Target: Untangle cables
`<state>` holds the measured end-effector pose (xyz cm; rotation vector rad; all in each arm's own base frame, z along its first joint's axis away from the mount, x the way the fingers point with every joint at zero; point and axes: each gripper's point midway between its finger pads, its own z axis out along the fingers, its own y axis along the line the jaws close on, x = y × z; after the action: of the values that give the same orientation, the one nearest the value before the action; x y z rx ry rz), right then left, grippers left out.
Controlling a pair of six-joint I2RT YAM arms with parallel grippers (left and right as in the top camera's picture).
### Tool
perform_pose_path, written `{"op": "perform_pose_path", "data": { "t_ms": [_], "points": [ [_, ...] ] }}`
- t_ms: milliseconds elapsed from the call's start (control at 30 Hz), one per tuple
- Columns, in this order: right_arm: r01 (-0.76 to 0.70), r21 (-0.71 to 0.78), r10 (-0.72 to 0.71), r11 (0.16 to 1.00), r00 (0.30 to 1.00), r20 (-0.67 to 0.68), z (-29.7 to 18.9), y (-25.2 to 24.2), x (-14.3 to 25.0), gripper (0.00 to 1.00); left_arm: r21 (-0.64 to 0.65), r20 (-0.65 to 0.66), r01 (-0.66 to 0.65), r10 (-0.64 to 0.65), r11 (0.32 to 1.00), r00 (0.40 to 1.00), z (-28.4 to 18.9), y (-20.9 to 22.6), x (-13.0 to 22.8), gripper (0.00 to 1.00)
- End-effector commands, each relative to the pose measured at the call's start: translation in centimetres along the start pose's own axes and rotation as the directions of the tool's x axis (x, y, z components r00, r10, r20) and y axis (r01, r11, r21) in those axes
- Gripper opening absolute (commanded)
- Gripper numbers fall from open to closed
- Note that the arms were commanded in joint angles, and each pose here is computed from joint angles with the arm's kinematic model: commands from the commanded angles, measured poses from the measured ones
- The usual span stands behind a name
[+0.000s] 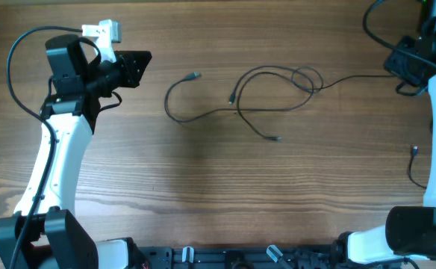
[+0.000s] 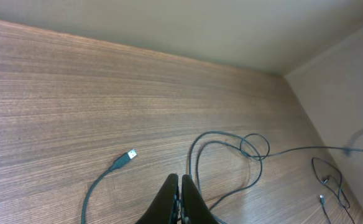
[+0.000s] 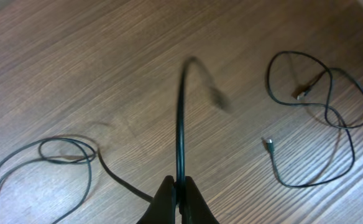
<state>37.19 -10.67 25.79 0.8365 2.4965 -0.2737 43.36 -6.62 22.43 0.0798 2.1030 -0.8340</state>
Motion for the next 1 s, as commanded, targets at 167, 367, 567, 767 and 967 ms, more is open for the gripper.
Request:
{"op": "perform_pose_path", "data": {
  "t_ms": [167, 367, 567, 767, 967],
  "points": [
    [0.245, -0.323, -0.252, 0.914, 0.968, 0.02, -2.7, 8.4, 2.7, 0.04, 0.027, -0.024, 0.016, -0.015, 1.0, 1.0, -0.4, -1.0, 0.5, 0.04],
    [0.406, -0.469, -0.397, 0.784, 0.91, 0.123, -6.1, 15.9, 5.9, 0.04, 0.024, -0.035, 0.026, -0.025, 0.999, 0.999, -0.4, -0.9, 0.8, 0.04],
    [0.581, -0.552, -0.528, 0.599, 0.804, 0.273, -9.7, 21.4, 9.2, 0.04, 0.021, -0.049, 0.038, -0.037, 0.999, 0.998, -0.4, -0.9, 1.2, 0.04],
    [0.512, -0.236, -0.476, 0.826, 0.857, 0.196, -5.2, 16.3, 7.0, 0.04, 0.017, -0.066, 0.053, -0.052, 0.998, 0.996, -0.4, -0.8, 1.7, 0.04],
    [0.379, 0.012, -0.379, 0.925, 0.921, 0.089, 1.9, 12.5, 6.5, 0.34, 0.061, -0.116, 0.035, -0.028, 0.998, 0.993, 0.7, -3.1, 3.0, 0.04]
  ]
}}
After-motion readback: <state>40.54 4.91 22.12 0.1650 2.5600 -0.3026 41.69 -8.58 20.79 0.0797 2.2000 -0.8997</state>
